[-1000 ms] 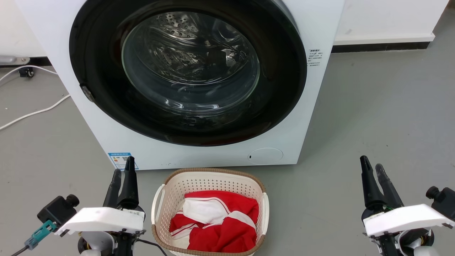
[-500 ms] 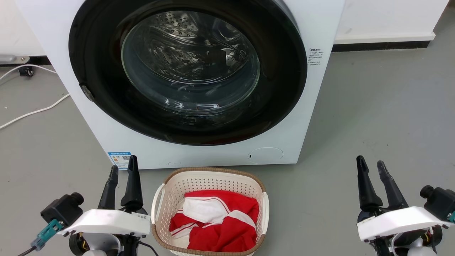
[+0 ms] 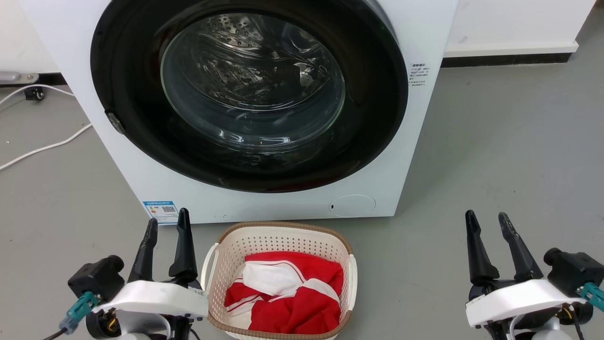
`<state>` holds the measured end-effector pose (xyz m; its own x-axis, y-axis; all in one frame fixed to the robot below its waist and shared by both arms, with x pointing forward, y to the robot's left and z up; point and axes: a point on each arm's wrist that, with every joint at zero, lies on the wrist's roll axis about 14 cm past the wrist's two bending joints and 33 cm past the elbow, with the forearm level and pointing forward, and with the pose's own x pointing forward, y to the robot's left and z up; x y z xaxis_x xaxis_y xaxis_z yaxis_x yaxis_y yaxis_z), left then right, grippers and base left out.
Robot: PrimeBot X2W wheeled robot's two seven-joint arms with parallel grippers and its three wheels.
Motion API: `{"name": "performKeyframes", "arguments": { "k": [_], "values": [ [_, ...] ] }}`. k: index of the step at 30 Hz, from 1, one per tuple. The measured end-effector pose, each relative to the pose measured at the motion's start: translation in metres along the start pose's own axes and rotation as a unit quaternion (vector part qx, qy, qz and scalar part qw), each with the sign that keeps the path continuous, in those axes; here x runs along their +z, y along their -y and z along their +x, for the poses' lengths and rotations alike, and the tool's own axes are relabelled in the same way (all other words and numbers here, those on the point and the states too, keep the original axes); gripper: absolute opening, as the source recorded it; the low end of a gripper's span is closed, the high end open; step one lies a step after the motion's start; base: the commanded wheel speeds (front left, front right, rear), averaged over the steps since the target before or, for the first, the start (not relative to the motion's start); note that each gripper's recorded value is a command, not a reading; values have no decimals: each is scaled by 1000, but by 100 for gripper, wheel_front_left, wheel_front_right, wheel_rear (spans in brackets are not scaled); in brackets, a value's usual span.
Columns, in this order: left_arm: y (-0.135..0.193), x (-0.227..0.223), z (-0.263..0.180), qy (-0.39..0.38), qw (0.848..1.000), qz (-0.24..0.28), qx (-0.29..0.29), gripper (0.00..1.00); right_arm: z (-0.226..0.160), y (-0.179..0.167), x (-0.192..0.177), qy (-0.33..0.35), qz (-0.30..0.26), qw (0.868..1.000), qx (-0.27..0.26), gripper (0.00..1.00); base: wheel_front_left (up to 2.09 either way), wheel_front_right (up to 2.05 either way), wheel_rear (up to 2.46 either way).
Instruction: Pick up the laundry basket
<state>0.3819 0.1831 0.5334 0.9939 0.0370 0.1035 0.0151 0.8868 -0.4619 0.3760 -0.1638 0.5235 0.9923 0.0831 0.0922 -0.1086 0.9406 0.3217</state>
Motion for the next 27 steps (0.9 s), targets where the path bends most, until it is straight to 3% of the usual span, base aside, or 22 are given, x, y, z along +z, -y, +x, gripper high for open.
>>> {"name": "performKeyframes", "arguments": {
  "k": [27],
  "values": [
    [5, -3, -5, 13, 989, 144, -16, 100, -5, -15, -7, 0, -153, 987, 41, 100, 0, 0, 0]
  ]
}}
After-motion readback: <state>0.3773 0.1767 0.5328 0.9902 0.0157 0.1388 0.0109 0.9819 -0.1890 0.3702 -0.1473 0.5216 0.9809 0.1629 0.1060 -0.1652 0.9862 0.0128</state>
